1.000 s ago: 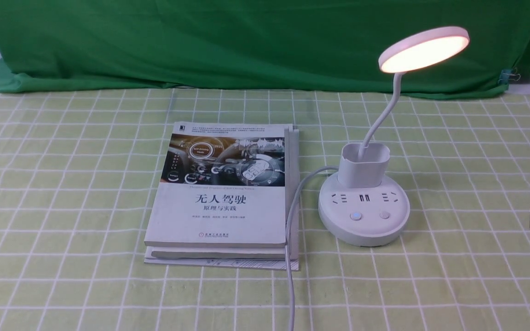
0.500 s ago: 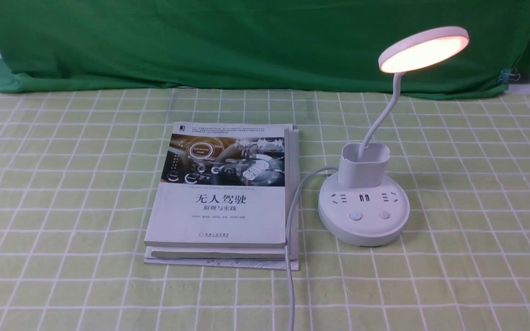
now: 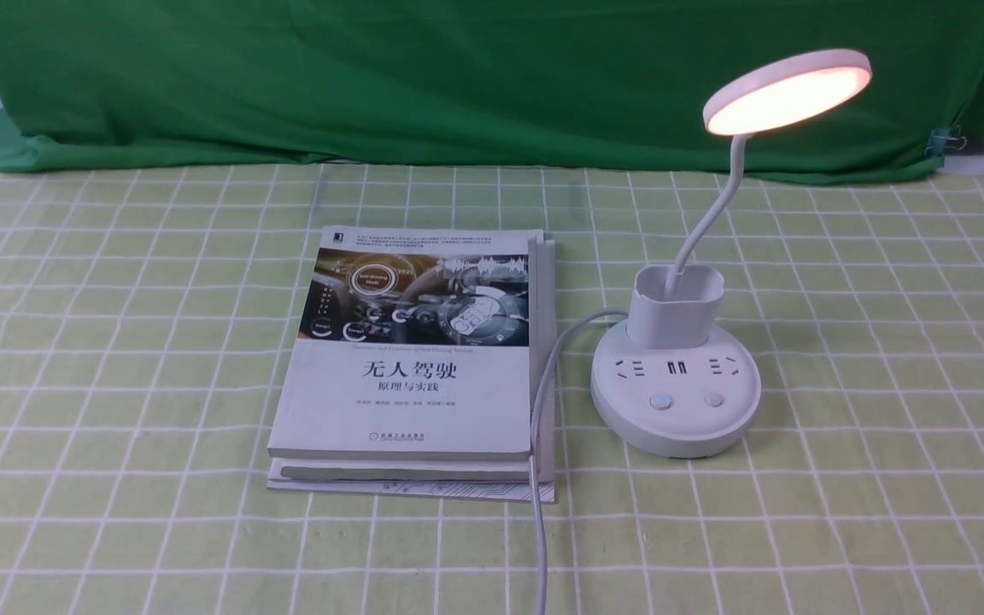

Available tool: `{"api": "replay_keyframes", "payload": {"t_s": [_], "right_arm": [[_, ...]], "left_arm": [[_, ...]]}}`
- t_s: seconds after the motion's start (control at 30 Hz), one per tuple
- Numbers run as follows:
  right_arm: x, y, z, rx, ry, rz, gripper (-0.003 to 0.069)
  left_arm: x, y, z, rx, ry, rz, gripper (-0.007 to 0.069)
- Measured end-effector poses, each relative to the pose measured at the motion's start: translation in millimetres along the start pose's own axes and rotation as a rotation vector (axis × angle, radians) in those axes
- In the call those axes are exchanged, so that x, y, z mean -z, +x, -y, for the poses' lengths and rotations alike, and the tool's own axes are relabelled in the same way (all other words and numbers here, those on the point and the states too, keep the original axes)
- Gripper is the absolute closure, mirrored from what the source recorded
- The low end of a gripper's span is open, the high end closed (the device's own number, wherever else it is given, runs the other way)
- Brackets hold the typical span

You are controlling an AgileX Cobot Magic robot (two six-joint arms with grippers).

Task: Turn on the table lamp on the green coffee tablecloth with your hand.

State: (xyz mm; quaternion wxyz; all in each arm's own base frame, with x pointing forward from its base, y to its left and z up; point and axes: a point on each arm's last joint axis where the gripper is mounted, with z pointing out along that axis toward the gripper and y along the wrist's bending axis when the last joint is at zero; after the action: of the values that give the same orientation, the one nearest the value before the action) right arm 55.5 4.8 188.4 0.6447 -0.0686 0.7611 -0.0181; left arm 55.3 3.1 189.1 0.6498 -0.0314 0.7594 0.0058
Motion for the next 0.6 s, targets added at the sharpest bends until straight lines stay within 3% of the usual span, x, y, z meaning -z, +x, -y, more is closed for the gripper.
{"api": "replay_keyframes", "payload": {"t_s": [0.6], "right_arm": [[0.0, 0.0, 0.0, 0.0, 0.0, 0.0, 0.0599]], "left_arm": [[0.0, 0.0, 0.0, 0.0, 0.0, 0.0, 0.0622]]}}
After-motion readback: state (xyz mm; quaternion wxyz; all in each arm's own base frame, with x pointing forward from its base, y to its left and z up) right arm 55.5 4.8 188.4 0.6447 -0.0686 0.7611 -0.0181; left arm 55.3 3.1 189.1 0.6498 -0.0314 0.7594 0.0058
